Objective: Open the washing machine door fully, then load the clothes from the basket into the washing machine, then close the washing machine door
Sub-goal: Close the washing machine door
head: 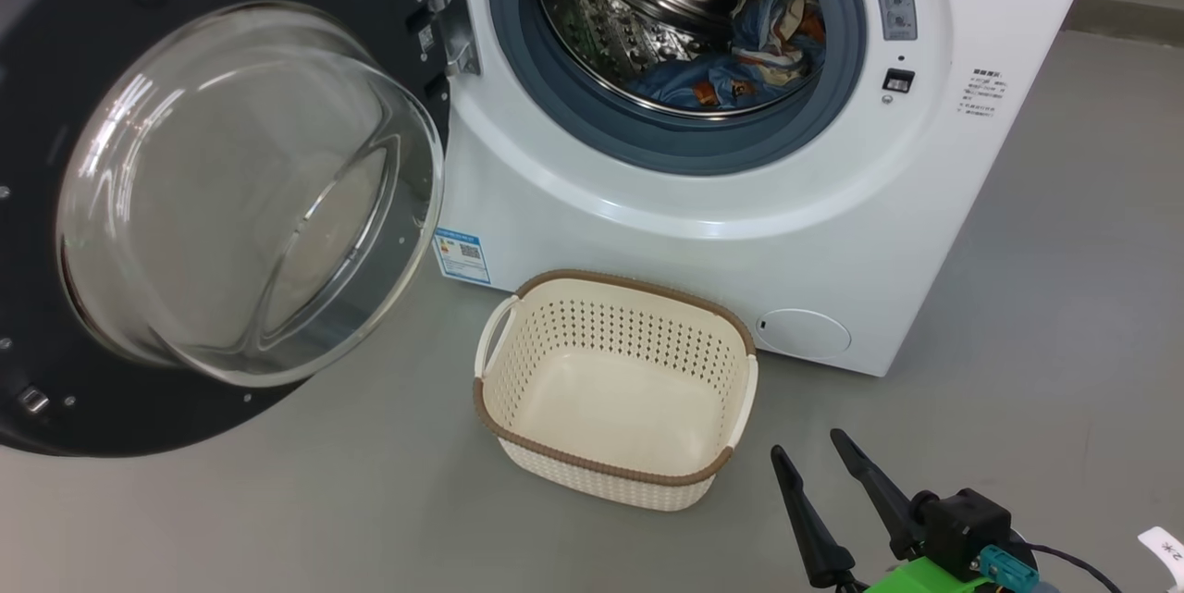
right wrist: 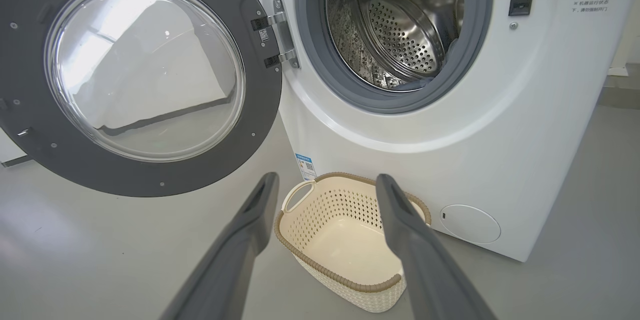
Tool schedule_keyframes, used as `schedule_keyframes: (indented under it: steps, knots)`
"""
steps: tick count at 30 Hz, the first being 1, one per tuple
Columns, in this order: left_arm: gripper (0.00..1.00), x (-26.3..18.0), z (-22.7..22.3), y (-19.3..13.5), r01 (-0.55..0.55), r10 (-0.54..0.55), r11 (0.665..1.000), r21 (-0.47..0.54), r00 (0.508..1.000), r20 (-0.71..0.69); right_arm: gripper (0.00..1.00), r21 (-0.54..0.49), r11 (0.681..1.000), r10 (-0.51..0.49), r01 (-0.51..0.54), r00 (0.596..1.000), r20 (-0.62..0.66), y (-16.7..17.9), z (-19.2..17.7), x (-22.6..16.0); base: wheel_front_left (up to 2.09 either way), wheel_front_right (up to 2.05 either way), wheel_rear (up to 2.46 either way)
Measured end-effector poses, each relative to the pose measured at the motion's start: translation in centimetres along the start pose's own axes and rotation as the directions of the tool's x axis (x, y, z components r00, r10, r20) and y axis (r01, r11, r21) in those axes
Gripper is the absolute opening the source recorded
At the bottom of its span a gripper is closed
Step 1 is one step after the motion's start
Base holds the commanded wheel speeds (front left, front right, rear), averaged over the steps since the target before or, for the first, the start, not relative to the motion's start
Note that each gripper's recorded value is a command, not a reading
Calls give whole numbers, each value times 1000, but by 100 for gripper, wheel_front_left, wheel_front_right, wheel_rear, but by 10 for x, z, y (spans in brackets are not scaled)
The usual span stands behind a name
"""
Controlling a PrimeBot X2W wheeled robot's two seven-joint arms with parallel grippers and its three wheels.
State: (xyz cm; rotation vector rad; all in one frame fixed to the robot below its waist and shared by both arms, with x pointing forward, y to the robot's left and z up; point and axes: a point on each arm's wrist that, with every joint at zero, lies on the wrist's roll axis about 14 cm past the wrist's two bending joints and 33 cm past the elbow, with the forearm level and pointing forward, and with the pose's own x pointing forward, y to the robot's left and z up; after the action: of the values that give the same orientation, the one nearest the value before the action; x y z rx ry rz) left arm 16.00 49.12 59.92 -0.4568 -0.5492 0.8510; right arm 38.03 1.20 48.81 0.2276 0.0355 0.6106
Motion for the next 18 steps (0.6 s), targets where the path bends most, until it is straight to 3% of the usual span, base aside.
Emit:
schedule_keyframes:
  steps: [3,9,18]
  knots:
    - [0,27,17,-1,-15,18,992,-124,1000,25,100,3,1000,-1,1,1000,-3,-1,-1,1,0,0,0]
    - [0,71,37,-4,-40,48,968,-250,998,26,100,-2,1000,-11,11,1000,-25,-9,-6,1,0,0,0]
    - [0,111,7,-8,-126,82,894,-430,989,-120,100,-15,999,-37,36,998,-56,-26,-13,2,0,0,0]
